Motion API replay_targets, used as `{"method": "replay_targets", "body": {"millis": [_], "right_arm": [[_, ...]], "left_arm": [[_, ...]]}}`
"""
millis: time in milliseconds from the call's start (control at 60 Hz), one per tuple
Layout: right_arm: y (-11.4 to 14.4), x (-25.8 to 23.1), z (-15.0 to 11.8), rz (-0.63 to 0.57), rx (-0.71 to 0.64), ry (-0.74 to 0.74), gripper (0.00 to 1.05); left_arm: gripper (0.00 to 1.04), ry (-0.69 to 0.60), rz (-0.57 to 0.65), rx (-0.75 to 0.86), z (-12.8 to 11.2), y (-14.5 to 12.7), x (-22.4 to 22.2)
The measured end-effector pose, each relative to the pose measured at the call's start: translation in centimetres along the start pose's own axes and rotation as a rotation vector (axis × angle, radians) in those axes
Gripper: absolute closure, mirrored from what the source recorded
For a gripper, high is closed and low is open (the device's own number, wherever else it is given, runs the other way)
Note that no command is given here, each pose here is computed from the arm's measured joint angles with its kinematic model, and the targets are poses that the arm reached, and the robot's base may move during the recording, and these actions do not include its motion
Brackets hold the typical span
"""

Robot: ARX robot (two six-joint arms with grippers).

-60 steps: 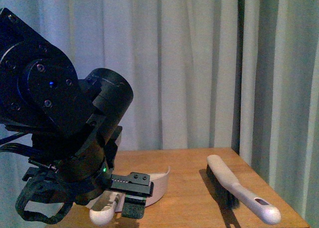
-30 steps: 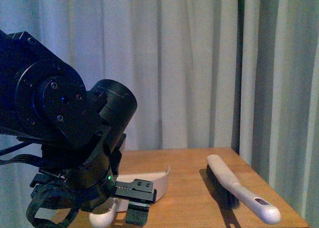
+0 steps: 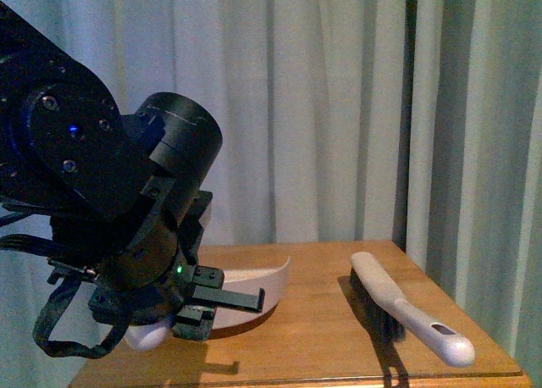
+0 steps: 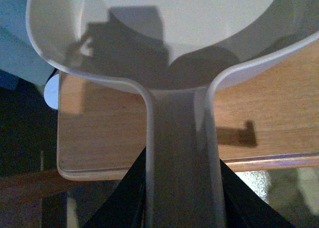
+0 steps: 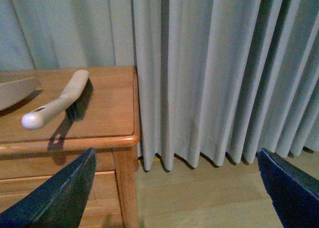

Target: Clean up trash

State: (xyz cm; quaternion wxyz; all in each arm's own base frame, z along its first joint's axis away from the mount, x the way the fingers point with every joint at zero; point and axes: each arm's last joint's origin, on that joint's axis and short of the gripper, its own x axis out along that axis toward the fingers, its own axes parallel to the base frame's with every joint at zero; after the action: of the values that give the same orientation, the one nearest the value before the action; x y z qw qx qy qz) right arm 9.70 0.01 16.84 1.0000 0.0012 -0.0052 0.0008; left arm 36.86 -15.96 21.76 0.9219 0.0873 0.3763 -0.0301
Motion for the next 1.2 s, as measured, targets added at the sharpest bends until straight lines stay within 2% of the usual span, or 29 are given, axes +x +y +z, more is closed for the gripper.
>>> {"method": "replay_targets", "body": {"millis": [150, 300, 383, 517, 617, 850, 1000, 1100, 1200], "right_arm": [[0.0, 0.0, 0.0, 0.0, 0.0, 0.0, 0.07], [0.0, 0.0, 0.0, 0.0, 0.0, 0.0, 0.07], [0.0, 0.0, 0.0, 0.0, 0.0, 0.0, 0.07], [0.0, 0.0, 0.0, 0.0, 0.0, 0.0, 0.07], [0.0, 0.0, 0.0, 0.0, 0.0, 0.0, 0.07], [0.0, 0.0, 0.0, 0.0, 0.0, 0.0, 0.07], [0.0, 0.0, 0.0, 0.0, 0.0, 0.0, 0.07], [0.0, 0.0, 0.0, 0.0, 0.0, 0.0, 0.07], [0.0, 0.0, 0.0, 0.0, 0.0, 0.0, 0.07]], "left_arm": [[0.78, -0.13, -0.018, -0.001, 0.6, 0.5, -1.9], [0.78, -0.398, -0.045, 0.02, 1.5, 0.6, -6.0], [0.78, -0.612, -0.081, 0.006, 1.5, 1.0, -9.8], [0.78, -0.921, -0.129, -0.046, -0.5, 3.2, -16.1], [0.78, -1.065, -0.118, -0.092, -3.0, 5.4, -19.3], [0.78, -1.167, -0.088, -0.107, -9.6, 9.2, -22.6], [0.78, -1.215, -0.108, -0.134, -13.9, 10.3, -24.8], [0.78, -1.269, -0.144, -0.11, -15.0, 11.0, -25.4], [0.78, -1.247, -0.121, -0.108, -15.6, 11.9, -24.8]]}}
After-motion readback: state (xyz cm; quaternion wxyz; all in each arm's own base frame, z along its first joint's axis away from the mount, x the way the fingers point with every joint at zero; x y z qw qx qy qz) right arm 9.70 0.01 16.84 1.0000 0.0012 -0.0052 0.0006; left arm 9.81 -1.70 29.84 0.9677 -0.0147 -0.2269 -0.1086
